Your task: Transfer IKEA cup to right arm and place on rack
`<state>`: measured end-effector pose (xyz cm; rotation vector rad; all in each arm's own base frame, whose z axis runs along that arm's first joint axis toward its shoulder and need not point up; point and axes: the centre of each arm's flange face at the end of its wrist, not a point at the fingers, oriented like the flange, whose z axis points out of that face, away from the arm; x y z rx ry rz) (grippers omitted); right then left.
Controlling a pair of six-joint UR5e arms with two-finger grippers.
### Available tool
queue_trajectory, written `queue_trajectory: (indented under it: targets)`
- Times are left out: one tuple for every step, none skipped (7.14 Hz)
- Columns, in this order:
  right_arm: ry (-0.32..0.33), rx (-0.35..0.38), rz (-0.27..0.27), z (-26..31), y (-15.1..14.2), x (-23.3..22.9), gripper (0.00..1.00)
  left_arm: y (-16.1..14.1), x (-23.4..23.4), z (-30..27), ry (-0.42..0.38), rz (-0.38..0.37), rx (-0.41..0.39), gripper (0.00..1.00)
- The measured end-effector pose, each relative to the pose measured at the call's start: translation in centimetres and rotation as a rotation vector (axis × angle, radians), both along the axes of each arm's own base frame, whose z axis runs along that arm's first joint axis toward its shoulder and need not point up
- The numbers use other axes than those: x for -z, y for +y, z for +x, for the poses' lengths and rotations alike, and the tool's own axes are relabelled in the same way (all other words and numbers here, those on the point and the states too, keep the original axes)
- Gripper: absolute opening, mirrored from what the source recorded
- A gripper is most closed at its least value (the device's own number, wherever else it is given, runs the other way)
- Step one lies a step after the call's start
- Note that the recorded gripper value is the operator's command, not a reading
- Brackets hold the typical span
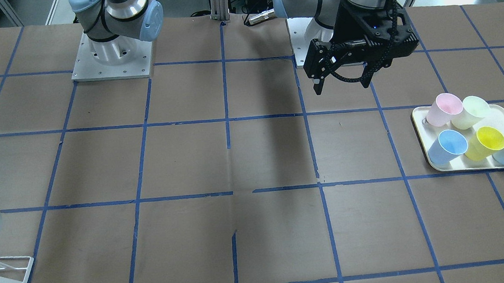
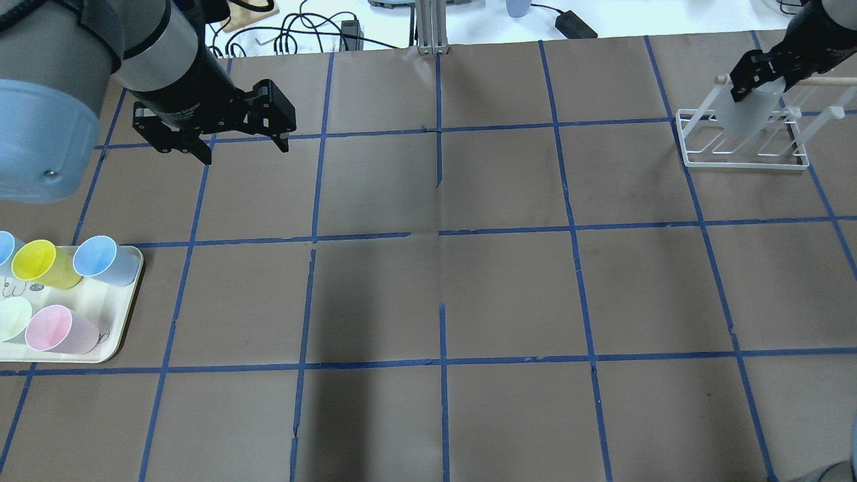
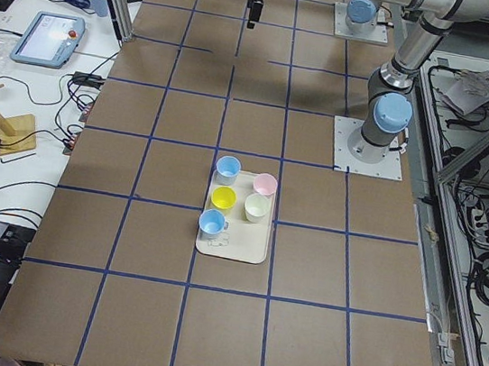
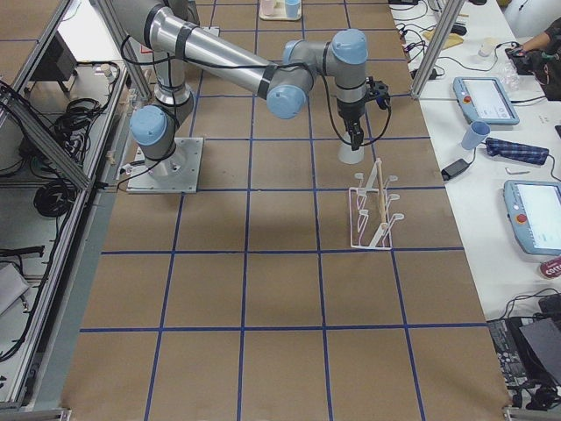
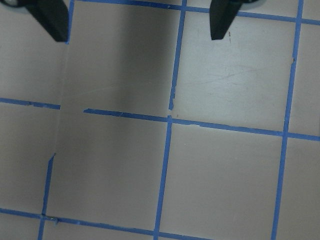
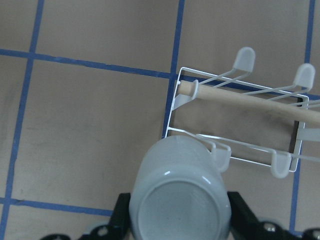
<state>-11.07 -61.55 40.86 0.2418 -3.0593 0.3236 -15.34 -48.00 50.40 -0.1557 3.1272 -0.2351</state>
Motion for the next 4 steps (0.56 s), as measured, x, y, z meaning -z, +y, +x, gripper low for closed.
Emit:
queue_trajectory:
  targets:
    - [0.001,-0.009,0.006,-1.6,-0.4,0.5,0.34,-0.1,0.1,0.4,-0.035,-0.001,0.019,1.00]
    - [0.002,-0.011,0.010,-2.5,-0.5,0.9,0.34,-0.2,0.2,0.6,-0.050,0.003,0.028,1.00]
    - [0.000,-0.013,0.017,-2.9,-0.8,1.5,0.34,-0.4,0.6,0.6,-0.054,0.014,0.033,1.00]
    - [-0.007,-0.014,0.029,-3.2,-1.2,2.5,0.34,-0.5,0.9,0.5,-0.040,0.029,0.041,1.00]
